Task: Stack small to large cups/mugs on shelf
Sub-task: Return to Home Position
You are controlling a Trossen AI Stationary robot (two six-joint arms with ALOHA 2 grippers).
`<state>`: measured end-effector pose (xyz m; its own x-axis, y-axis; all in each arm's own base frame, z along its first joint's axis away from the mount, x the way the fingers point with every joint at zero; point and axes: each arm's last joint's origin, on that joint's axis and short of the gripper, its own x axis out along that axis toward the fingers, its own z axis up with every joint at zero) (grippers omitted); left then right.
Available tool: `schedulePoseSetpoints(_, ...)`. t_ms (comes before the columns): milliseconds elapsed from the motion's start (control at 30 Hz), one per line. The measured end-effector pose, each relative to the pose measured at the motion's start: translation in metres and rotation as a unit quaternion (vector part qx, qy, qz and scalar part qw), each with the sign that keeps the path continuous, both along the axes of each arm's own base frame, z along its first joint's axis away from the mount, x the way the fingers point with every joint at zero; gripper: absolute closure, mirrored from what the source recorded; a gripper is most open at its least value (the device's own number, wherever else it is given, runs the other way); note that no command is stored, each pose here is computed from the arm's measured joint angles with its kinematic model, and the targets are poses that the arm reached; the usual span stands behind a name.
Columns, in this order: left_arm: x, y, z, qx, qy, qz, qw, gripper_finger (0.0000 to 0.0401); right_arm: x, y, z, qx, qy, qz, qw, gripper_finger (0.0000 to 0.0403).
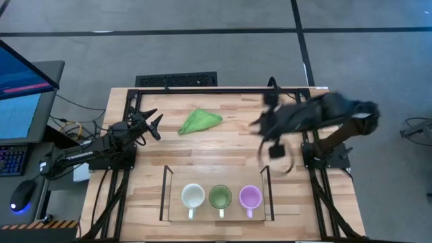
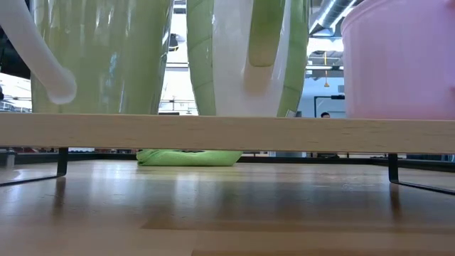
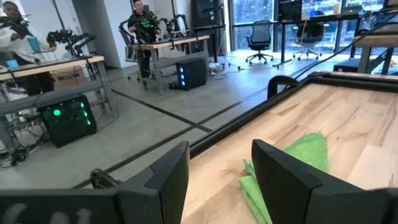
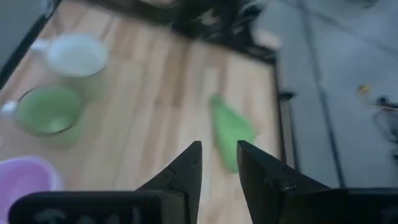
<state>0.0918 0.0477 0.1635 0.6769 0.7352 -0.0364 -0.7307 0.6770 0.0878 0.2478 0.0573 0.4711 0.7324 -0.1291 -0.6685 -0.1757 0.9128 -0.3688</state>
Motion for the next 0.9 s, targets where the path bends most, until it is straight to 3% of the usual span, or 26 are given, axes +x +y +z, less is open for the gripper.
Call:
schedulePoseSetpoints(133, 0.000, 0.000, 0.001, 0.004, -0.006, 0.000, 1.000, 0.0234, -0.025, -0.030, 0.020, -0.011, -0.047, -0.031, 0.998, 0.0280)
schedulePoseSetpoints(300, 0.000, 0.000, 0.002, 0.010, -0.005, 0.002, 1.000, 0.0234, -0.035, -0.063, 0.028, -0.044, -0.064, -0.061, 0.995, 0.0280)
schedulePoseSetpoints(500, 0.000, 0.000, 0.002, 0.010, -0.005, 0.002, 1.000, 0.0234, -0.042, -0.111, 0.034, -0.012, -0.090, -0.068, 0.994, 0.0280)
schedulePoseSetpoints(700, 0.000, 0.000, 0.001, 0.008, 0.000, 0.003, 1.000, 0.0234, -0.068, -0.155, 0.018, -0.011, -0.096, -0.173, 0.980, 0.0280)
schedulePoseSetpoints(900, 0.000, 0.000, 0.000, 0.006, 0.006, 0.003, 1.000, 0.0234, -0.112, -0.158, 0.000, -0.022, -0.176, -0.205, 0.963, 0.0280)
